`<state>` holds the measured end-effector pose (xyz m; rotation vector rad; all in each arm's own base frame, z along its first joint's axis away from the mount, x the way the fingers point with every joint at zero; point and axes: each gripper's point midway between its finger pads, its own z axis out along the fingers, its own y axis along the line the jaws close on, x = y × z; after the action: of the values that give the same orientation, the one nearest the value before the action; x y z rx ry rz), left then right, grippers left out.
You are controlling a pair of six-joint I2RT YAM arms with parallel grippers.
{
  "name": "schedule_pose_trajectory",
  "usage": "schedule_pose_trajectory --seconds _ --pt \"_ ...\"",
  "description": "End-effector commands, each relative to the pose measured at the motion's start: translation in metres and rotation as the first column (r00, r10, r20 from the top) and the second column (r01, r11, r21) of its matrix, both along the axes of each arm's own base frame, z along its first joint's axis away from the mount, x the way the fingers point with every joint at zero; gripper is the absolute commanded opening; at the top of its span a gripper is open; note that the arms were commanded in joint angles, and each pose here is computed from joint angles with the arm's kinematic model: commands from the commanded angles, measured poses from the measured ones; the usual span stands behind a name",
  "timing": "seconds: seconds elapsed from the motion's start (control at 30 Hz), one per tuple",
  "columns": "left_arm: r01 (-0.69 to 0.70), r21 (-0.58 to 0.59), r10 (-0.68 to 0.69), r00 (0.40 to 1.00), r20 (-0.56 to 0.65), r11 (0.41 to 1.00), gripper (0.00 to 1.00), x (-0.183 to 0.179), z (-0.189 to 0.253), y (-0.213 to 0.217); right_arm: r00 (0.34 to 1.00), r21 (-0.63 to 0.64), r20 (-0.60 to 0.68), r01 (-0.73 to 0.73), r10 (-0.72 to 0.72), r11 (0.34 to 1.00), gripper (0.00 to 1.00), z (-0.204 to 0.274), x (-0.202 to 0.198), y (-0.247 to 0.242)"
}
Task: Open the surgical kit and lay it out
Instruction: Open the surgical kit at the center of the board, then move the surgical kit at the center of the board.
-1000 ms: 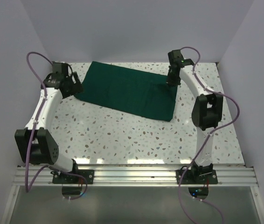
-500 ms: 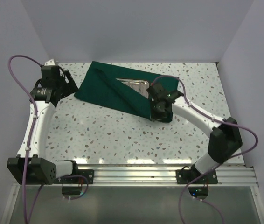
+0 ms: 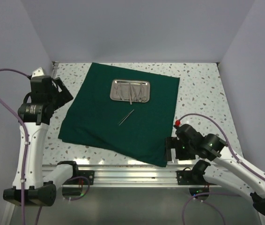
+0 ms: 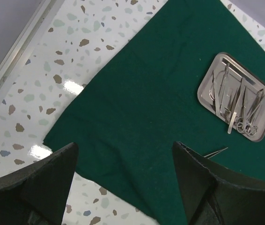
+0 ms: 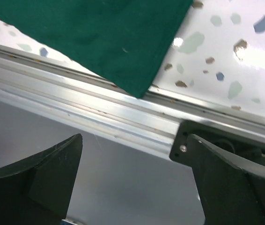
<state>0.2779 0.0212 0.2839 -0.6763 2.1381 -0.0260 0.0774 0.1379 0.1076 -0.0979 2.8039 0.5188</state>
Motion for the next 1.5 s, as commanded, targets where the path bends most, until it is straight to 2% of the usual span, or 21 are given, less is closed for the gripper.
schedule_pose_trajectory --seconds 0.0,0.17,0.3,0.57,0.6,0.67,0.77,0.8,0.87,0.9,0.93,1.0,1.13,1.33,1.47 --pt "-0.028 -0.022 0.028 1.0 0.004 0.999 0.86 -0.023 0.004 -0.001 0.998 -0.033 -0.062 -0.025 0.023 0.999 0.98 0.008 -0.02 -0.014" --pt "-0.009 -0.027 0.008 1.0 -0.021 1.0 0.86 -0.032 -0.005 -0.004 0.998 -0.008 0.055 0.0 0.001 1.0 0.98 0.048 0.0 -0.011" --pt "0.02 -0.004 -0.02 0.997 -0.076 1.0 0.86 -0.032 -0.024 -0.004 0.997 -0.037 0.082 -0.005 0.008 0.999 0.99 0.059 0.019 0.0" --pt "0.124 -0.012 -0.124 0.968 -0.216 0.992 0.86 0.01 -0.091 -0.012 0.988 -0.178 0.144 -0.032 0.058 0.984 0.98 0.065 0.099 0.038" --pt "0.13 -0.011 -0.128 0.959 -0.252 0.992 0.86 0.018 -0.103 -0.012 0.992 -0.157 0.128 0.005 0.015 0.988 0.98 0.065 0.114 0.036" --pt "0.155 0.007 -0.149 0.959 -0.242 0.988 0.86 0.037 -0.107 -0.011 0.995 -0.125 0.097 0.046 -0.034 0.991 0.98 0.057 0.147 0.039" --pt "0.177 0.02 -0.165 0.946 -0.278 0.984 0.86 0.07 -0.124 -0.009 0.982 -0.082 0.072 0.18 -0.174 0.98 0.97 0.055 0.2 0.023" --pt "0.18 0.017 -0.165 0.932 -0.322 0.983 0.86 0.081 -0.141 -0.008 0.975 -0.144 0.035 0.221 -0.219 0.964 0.97 0.035 0.219 0.012" --pt "0.183 0.031 -0.164 0.935 -0.315 0.983 0.85 0.106 -0.141 -0.006 0.966 -0.175 0.081 0.254 -0.244 0.951 0.97 0.045 0.254 0.006" --pt "0.169 0.049 -0.142 0.928 -0.344 0.984 0.85 0.118 -0.155 -0.001 0.967 -0.23 0.04 0.254 -0.252 0.94 0.97 0.024 0.267 0.004" --pt "0.161 0.064 -0.133 0.94 -0.315 0.985 0.85 0.134 -0.147 0.003 0.959 -0.231 0.097 0.283 -0.268 0.931 0.97 0.038 0.29 0.003" --pt "0.159 0.064 -0.129 0.935 -0.331 0.985 0.85 0.154 -0.163 0.008 0.952 -0.278 0.063 0.306 -0.301 0.91 0.97 0.017 0.312 -0.005" --pt "0.158 0.059 -0.132 0.941 -0.313 0.986 0.85 0.194 -0.17 0.022 0.909 -0.269 0.102 0.416 -0.404 0.869 0.97 0.013 0.367 -0.021" --pt "0.133 -0.032 -0.136 0.929 -0.344 0.991 0.81 0.217 -0.2 0.033 0.839 -0.355 0.144 0.539 -0.525 0.764 0.96 0.002 0.409 -0.08" --pt "0.117 -0.051 -0.128 0.923 -0.363 0.992 0.81 0.217 -0.213 0.031 0.828 -0.436 0.112 0.538 -0.549 0.722 0.93 -0.029 0.413 -0.105"
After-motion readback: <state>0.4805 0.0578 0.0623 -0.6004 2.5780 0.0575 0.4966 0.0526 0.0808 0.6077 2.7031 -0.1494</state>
